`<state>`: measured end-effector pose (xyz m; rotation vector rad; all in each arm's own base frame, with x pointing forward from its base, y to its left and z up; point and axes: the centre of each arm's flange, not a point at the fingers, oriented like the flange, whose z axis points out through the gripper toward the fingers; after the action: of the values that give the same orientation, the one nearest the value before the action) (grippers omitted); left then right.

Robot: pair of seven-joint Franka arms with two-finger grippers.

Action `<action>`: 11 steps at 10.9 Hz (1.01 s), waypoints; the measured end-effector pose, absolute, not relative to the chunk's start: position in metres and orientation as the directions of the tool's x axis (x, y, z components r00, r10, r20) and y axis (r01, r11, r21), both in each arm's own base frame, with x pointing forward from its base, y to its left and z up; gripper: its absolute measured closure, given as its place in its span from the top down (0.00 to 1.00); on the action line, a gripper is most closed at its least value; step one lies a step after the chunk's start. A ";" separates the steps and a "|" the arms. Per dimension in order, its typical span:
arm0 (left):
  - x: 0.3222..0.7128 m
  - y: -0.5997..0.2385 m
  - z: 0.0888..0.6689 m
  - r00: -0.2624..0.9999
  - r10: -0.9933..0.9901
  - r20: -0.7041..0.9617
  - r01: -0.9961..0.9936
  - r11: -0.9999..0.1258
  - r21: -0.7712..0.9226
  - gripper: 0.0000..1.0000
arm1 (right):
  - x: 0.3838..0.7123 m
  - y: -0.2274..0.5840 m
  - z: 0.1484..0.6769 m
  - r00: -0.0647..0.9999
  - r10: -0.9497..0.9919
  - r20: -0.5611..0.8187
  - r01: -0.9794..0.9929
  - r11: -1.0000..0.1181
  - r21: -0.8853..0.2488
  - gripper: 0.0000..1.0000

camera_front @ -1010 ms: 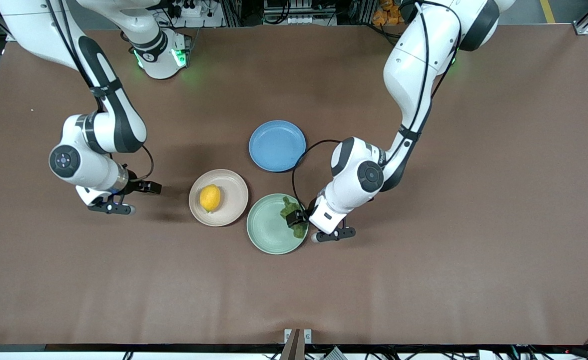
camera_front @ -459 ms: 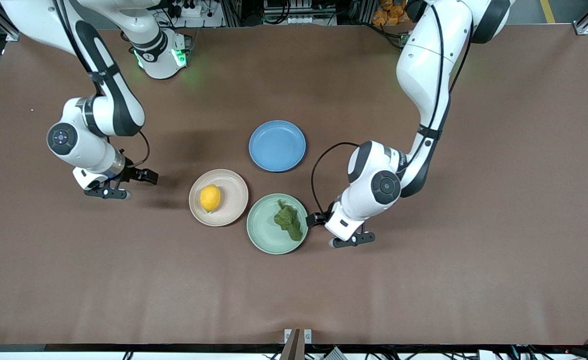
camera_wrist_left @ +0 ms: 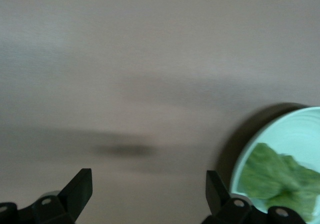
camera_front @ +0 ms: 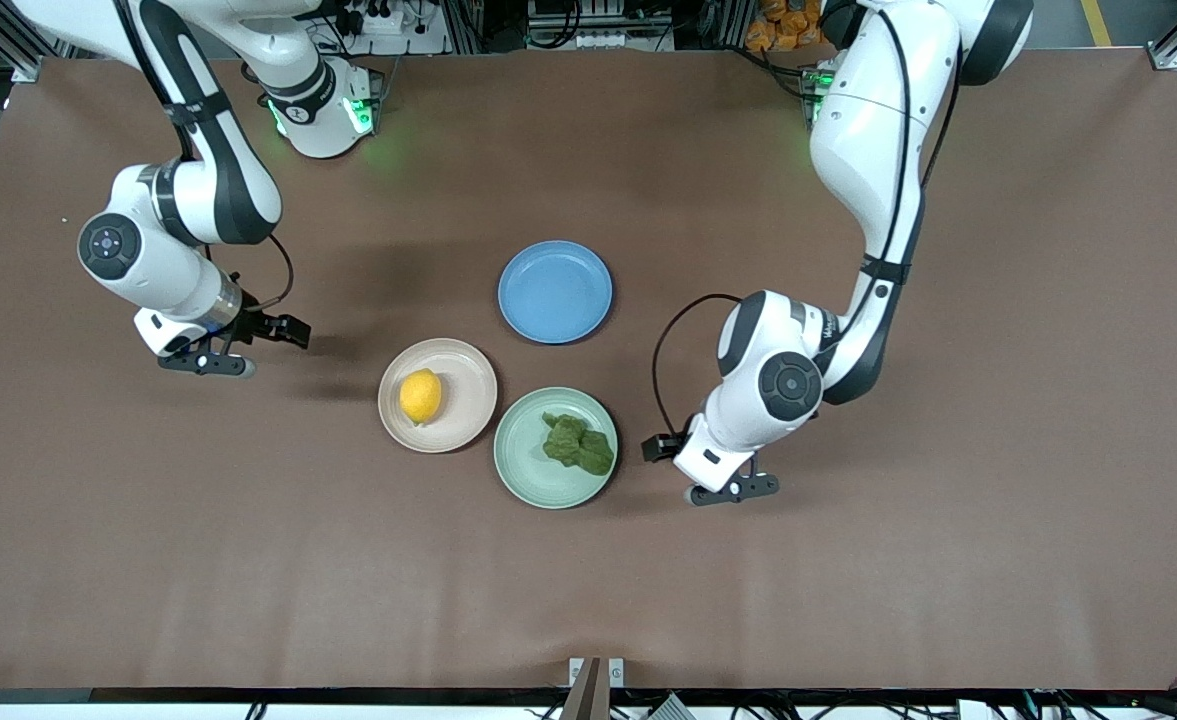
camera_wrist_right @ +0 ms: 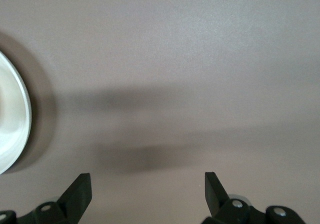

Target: Place lemon and lettuce in plates

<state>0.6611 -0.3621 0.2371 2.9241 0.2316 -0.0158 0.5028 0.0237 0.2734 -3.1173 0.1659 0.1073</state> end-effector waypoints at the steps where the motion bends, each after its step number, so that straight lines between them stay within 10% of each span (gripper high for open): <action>1: 0.663 -0.354 0.237 0.989 0.146 -0.033 0.150 -0.972 0.178 1.00 | 0.501 0.024 0.278 0.992 -0.105 -0.069 -0.106 -0.994 -0.014 1.00; 11: 0.697 -0.234 0.254 0.995 0.032 -0.099 0.037 -0.998 0.056 1.00 | 0.492 0.022 0.331 0.994 -0.106 -0.034 -0.107 -0.994 -0.020 1.00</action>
<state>0.6970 -0.2342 0.2536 3.0793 0.0531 -0.1516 0.4919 0.0223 0.3312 -3.1146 0.1659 0.0512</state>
